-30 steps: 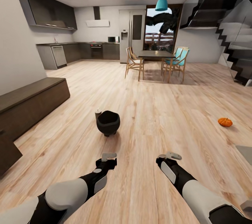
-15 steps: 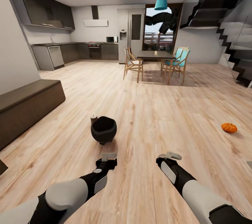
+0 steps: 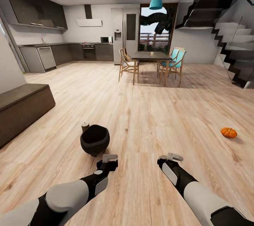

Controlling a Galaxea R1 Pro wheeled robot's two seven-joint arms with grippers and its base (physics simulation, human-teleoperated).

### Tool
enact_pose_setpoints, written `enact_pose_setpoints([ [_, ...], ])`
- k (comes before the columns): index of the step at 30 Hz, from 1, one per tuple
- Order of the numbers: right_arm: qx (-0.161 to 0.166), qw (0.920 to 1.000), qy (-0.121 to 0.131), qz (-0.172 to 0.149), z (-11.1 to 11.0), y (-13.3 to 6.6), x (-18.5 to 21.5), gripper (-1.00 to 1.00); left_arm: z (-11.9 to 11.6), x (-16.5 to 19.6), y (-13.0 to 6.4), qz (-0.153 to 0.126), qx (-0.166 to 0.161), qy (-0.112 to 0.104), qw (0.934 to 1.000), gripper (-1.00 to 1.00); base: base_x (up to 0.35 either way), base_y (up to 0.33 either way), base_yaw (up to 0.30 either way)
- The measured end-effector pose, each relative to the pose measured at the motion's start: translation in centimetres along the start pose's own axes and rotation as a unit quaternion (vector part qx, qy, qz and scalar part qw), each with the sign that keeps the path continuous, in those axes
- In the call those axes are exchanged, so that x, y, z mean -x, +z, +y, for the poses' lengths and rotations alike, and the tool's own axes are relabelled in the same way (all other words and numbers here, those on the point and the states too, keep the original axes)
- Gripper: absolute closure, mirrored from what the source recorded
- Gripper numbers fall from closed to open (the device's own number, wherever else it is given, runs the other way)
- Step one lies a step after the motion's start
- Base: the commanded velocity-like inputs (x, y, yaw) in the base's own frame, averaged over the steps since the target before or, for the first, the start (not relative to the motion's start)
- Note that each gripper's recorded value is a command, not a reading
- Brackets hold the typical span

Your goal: Place each of the two pumpkins and all three candles from the living room inside a cabinet in the living room (use any cabinet), then make sure every cabinet is closed, and position the cauldron so it is next to a table in the living room.

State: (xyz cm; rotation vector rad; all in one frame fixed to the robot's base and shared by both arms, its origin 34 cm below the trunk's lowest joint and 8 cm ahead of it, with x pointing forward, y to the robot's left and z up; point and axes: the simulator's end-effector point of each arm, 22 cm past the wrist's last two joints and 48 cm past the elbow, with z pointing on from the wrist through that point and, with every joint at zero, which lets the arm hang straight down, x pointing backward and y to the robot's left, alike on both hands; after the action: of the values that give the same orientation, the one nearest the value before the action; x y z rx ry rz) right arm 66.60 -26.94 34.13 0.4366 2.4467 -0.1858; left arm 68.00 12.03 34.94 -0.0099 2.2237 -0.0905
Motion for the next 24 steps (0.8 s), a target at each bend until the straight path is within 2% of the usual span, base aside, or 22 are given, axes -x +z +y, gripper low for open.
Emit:
enact_pose_setpoints([
  [10,0.0,1.0,0.001,-0.002,-0.03,0.01,0.09,1.0,0.03,-0.11,-0.01,0.002,0.001,0.0,1.0,-1.0,0.315,-0.08,-0.004],
  [16,0.002,1.0,0.002,-0.002,0.07,0.01,0.07,1.0,0.02,-0.14,-0.01,0.002,0.001,0.0,1.0,-1.0,0.315,-0.08,-0.166],
  [24,0.002,1.0,0.002,-0.002,0.11,0.0,0.08,1.0,0.02,-0.13,-0.01,0.002,0.0,0.001,1.0,-1.0,0.315,-0.08,-0.024],
])
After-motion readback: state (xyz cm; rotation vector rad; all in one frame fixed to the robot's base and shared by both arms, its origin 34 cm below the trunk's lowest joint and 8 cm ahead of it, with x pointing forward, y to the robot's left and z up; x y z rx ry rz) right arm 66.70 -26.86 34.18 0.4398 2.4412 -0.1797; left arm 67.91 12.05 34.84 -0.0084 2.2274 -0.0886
